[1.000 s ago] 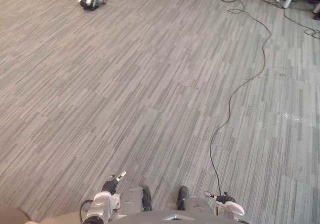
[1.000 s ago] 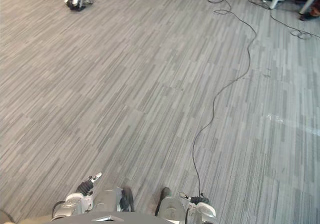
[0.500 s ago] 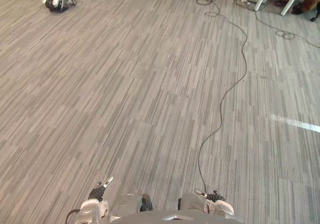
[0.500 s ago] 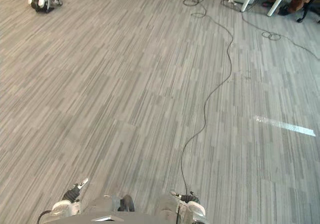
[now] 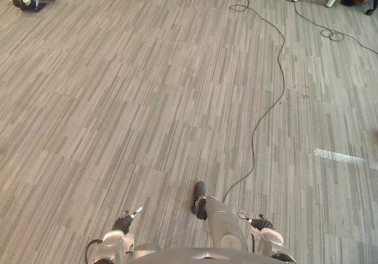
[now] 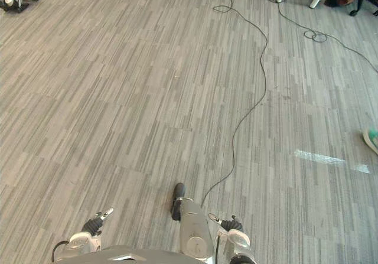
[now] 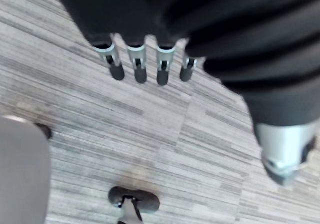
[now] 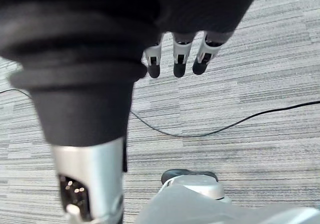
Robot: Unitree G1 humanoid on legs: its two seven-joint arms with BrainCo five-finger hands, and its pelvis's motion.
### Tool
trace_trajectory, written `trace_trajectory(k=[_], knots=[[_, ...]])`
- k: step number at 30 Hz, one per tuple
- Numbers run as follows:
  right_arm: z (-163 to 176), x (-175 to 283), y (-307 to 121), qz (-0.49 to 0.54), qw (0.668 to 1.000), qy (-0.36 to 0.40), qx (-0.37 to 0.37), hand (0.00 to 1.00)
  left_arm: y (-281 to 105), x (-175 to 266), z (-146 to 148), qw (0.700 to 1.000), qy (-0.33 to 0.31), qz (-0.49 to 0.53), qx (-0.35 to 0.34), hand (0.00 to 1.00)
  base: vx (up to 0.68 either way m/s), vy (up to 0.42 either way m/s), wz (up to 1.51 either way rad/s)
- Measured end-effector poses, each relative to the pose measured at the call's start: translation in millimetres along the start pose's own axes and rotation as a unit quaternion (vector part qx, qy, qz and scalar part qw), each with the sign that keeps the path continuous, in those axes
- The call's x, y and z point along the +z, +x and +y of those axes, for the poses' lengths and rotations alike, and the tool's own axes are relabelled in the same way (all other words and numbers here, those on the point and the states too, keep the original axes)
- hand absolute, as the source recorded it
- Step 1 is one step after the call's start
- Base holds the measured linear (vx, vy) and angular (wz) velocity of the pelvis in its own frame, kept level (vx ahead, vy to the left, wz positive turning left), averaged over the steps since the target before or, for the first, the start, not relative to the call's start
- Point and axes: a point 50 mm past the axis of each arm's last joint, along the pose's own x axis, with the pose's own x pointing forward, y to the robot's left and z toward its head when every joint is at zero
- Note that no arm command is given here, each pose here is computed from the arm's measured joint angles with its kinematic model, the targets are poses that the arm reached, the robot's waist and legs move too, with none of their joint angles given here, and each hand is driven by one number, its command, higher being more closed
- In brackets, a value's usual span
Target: Pick up cushions and gather them together orderly.
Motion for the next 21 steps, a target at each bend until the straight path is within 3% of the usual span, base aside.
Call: trace_trajectory(k=[5,11,21], knots=[[-14,-15,-3,0.016,1.0,0.004,-0.018,0.0,0,0,-13,1.0,-0.015,0.0,-0.014,0.0,0.34,-0.082,0.09],[-14,-13,-2,0.013,1.0,-0.003,-0.017,0.0,1,14,-10,0.999,-0.028,-0.033,-0.007,0.0,0.39,-0.011,-0.22],[14,-7,-2,0.012,1.0,-0.012,0.017,0.0,0,13,8,0.999,-0.036,-0.036,0.015,0.0,0.53,0.243,-0.3]])
